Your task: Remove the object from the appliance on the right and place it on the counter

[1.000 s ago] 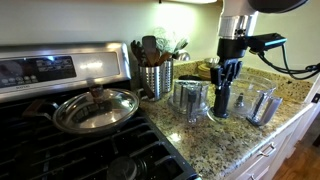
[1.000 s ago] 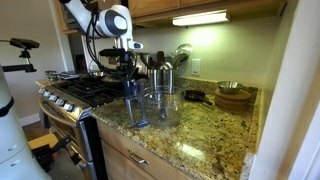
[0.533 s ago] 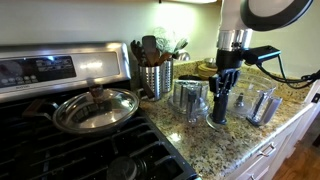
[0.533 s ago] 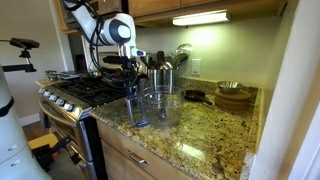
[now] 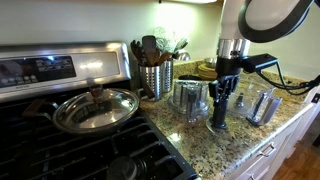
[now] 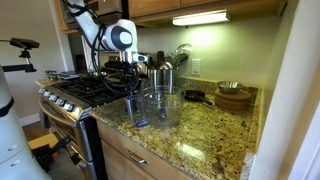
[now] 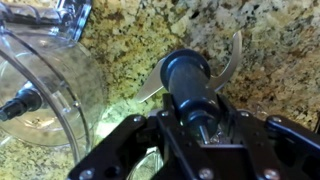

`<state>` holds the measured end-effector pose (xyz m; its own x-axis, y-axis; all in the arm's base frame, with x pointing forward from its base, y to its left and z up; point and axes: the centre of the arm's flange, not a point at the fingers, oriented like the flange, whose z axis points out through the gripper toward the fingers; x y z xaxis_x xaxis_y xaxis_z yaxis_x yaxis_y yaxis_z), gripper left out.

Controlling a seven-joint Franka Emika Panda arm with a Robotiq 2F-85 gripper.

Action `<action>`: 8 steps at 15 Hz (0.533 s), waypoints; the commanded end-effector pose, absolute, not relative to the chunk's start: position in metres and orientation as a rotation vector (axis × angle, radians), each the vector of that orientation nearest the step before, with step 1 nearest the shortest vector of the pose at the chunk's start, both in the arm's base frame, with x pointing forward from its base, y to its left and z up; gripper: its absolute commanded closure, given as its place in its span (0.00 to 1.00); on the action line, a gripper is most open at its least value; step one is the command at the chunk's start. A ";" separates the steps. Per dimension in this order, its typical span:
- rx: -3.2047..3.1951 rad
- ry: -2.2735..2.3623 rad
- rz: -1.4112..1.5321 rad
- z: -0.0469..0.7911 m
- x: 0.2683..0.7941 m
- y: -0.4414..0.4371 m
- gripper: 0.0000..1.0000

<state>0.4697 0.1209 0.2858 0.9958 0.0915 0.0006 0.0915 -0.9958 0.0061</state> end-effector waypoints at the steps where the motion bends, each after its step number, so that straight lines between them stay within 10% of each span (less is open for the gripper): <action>1: 3.133 0.125 0.042 0.285 0.464 0.119 0.30; 8: 3.144 0.137 0.046 0.306 0.460 0.121 0.00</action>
